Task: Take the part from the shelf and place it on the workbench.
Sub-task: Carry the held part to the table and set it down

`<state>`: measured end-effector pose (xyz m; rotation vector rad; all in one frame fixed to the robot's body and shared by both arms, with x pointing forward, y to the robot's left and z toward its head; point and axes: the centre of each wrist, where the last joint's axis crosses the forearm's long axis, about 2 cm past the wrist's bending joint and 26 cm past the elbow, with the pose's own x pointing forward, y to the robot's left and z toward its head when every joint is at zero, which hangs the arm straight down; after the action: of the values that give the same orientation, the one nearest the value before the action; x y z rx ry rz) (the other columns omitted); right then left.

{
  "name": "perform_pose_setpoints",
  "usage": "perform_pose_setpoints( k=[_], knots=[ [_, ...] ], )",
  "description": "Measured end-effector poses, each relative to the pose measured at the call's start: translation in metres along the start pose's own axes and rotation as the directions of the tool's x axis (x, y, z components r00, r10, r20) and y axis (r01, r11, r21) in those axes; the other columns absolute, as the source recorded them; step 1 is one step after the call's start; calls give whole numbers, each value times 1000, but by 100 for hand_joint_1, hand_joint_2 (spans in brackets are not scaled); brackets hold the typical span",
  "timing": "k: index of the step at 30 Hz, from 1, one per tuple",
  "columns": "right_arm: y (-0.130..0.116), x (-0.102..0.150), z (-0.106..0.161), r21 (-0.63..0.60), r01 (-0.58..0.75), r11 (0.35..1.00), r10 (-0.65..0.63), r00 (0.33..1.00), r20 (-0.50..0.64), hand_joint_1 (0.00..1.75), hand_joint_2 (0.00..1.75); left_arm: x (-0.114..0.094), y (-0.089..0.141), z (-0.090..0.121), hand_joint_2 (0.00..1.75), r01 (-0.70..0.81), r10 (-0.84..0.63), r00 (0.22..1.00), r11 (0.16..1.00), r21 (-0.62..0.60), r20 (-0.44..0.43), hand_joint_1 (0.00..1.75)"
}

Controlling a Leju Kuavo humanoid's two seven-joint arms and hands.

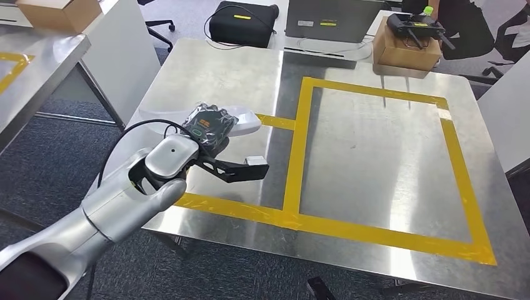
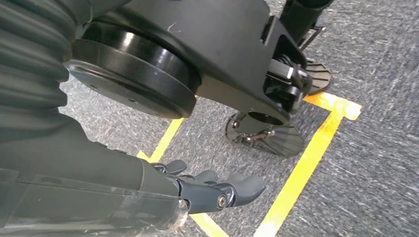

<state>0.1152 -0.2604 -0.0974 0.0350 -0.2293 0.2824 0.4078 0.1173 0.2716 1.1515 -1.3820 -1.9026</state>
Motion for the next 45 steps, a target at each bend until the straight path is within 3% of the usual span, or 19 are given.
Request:
perform_pose_setpoints(
  k=[11,20,37,45],
  knots=[
    [6,-6,0,11,-18,1000,18,1000,-15,0,175,-14,-46,-17,175,21,-35,997,979,-201,-65,175],
    [7,-8,0,14,-25,1000,26,1000,-18,0,175,-18,-64,-19,175,30,-58,994,961,-275,-91,175],
    [7,-8,0,14,-33,999,33,999,-20,0,175,-19,-74,-19,175,46,-82,991,947,-319,-102,175],
    [8,-9,0,17,-56,998,56,998,-27,0,175,-28,-62,-24,175,61,-97,989,955,-290,-114,175]
  ],
)
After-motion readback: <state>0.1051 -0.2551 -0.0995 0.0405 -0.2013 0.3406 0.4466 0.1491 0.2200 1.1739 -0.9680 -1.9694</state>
